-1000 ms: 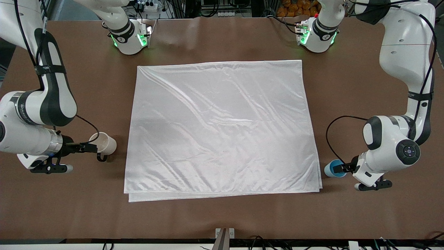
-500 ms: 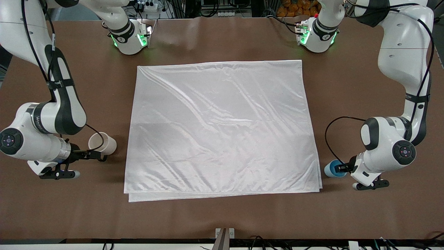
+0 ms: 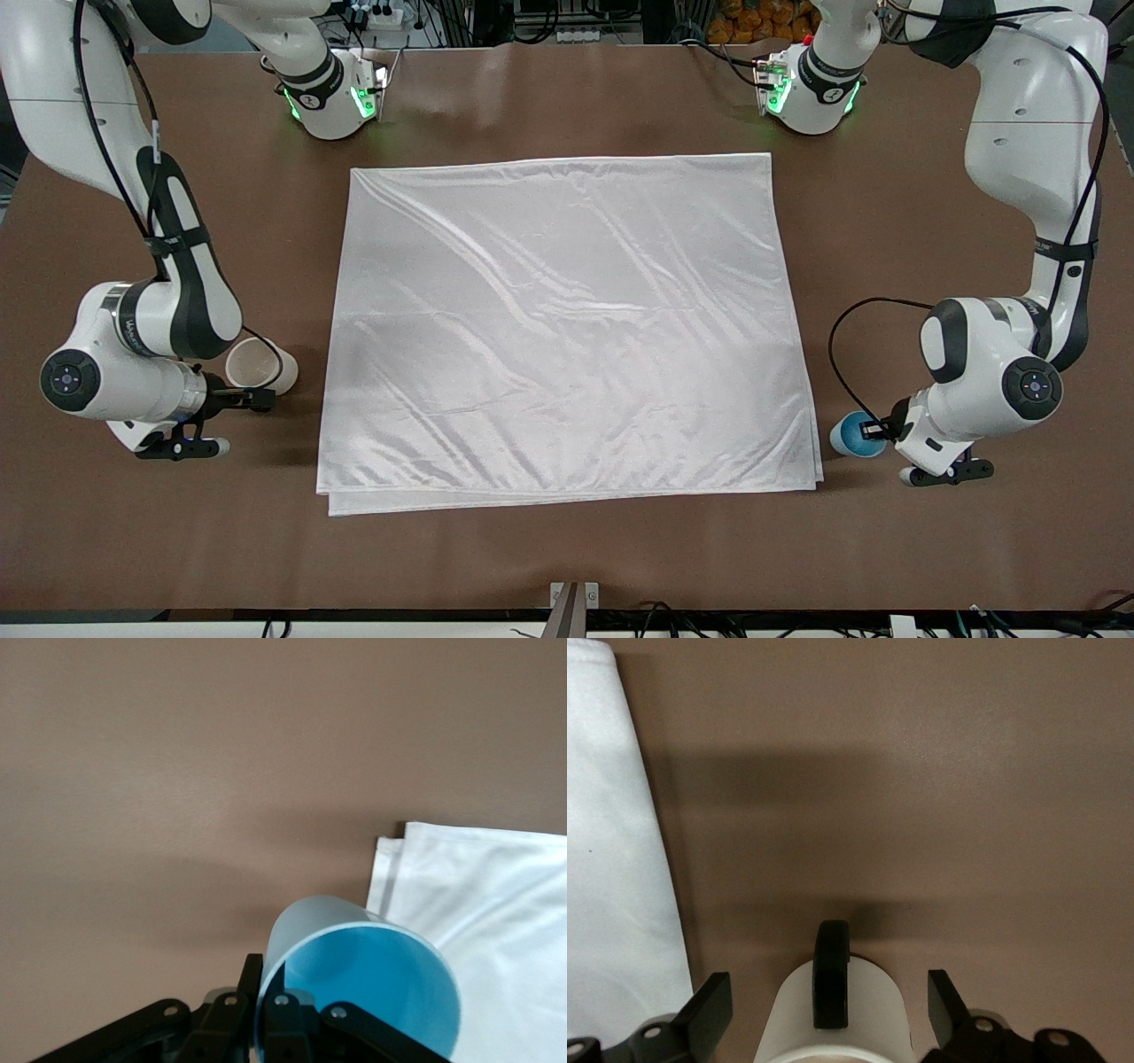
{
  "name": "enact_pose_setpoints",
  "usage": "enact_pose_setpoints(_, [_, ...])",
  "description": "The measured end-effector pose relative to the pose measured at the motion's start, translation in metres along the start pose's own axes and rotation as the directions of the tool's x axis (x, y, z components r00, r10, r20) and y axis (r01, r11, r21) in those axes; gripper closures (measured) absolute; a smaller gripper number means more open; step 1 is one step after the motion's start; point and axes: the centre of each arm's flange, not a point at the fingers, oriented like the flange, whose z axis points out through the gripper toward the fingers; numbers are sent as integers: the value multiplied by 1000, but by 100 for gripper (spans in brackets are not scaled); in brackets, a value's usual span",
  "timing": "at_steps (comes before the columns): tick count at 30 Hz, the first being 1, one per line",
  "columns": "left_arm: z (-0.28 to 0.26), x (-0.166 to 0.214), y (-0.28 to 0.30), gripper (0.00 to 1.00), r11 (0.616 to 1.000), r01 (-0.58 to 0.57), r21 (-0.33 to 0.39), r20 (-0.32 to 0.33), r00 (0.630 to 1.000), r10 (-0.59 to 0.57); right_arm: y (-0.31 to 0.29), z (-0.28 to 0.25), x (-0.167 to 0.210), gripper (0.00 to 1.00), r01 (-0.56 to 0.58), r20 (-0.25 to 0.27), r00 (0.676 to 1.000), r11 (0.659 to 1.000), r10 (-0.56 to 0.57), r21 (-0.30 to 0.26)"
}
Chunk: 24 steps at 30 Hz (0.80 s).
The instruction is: Place blue cup into white mug on cloth
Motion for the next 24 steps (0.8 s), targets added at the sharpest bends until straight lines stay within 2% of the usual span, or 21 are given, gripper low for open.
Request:
enact_pose_setpoints(10, [-102,-13,12,96,1000,-20,-1,-24,1000,20,-3,-9,1,81,-5,3,1000,1000,5,3])
enact_pose_setpoints(17, [-141,-23,14,96,1000,-24,2,-30,999,24,-14,-38,1,81,-12,19,1000,1000,12,6])
enact_pose_setpoints(24, [-181,-34,20,96,999,-35,0,-54,998,35,-47,-59,2,81,-80,16,997,997,80,5])
